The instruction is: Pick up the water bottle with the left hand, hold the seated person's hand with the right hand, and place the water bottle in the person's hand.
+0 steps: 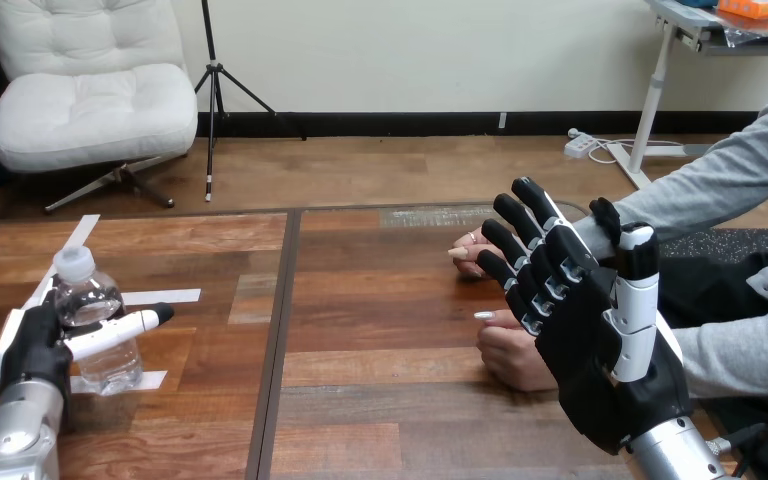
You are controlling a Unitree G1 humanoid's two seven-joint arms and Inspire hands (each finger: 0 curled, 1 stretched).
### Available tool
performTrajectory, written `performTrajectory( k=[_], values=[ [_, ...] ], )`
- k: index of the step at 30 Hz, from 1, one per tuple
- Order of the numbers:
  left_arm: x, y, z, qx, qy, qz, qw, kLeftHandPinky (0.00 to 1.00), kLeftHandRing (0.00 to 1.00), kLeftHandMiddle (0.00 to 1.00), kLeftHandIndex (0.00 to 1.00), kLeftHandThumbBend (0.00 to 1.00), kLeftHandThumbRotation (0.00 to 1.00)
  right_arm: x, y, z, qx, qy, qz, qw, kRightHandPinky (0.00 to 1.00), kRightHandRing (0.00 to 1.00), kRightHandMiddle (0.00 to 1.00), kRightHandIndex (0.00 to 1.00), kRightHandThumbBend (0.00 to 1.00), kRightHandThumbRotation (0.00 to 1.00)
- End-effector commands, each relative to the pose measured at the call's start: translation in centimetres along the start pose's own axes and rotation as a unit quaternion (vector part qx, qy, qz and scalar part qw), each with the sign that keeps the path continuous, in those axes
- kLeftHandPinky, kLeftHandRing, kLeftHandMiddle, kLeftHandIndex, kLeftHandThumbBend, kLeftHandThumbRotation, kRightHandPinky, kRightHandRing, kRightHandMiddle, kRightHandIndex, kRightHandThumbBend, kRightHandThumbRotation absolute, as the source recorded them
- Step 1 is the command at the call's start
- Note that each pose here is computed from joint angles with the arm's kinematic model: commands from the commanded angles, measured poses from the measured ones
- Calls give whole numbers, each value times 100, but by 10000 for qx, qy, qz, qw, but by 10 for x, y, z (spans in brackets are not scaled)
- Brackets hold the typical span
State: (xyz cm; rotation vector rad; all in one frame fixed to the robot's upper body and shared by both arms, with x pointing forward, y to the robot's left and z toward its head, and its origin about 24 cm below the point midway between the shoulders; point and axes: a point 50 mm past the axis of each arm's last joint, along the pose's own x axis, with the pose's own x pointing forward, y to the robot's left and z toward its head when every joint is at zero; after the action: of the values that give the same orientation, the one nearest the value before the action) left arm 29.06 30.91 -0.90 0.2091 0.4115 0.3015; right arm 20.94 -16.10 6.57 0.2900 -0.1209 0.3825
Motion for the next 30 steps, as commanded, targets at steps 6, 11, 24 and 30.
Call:
performTrajectory(
  k=[6,11,24,30],
  values=[
    [10,-3,31,10,-325,-45,9995,100,100,100,100,95,17,8,4,15,-72,-396,185,9990,100,100,100,100,88,100],
    [10,-3,31,63,-299,10,9995,100,100,100,100,94,18,8,4,15,-58,-404,186,9990,100,100,100,100,88,100],
    [11,-5,33,-498,-235,229,9982,91,92,92,92,88,2,8,4,15,-52,-403,181,9990,100,100,100,100,89,100],
    [11,-5,33,-679,-249,388,9966,75,81,81,81,82,0,7,4,16,-58,-409,194,9990,100,100,100,100,89,100]
  ],
)
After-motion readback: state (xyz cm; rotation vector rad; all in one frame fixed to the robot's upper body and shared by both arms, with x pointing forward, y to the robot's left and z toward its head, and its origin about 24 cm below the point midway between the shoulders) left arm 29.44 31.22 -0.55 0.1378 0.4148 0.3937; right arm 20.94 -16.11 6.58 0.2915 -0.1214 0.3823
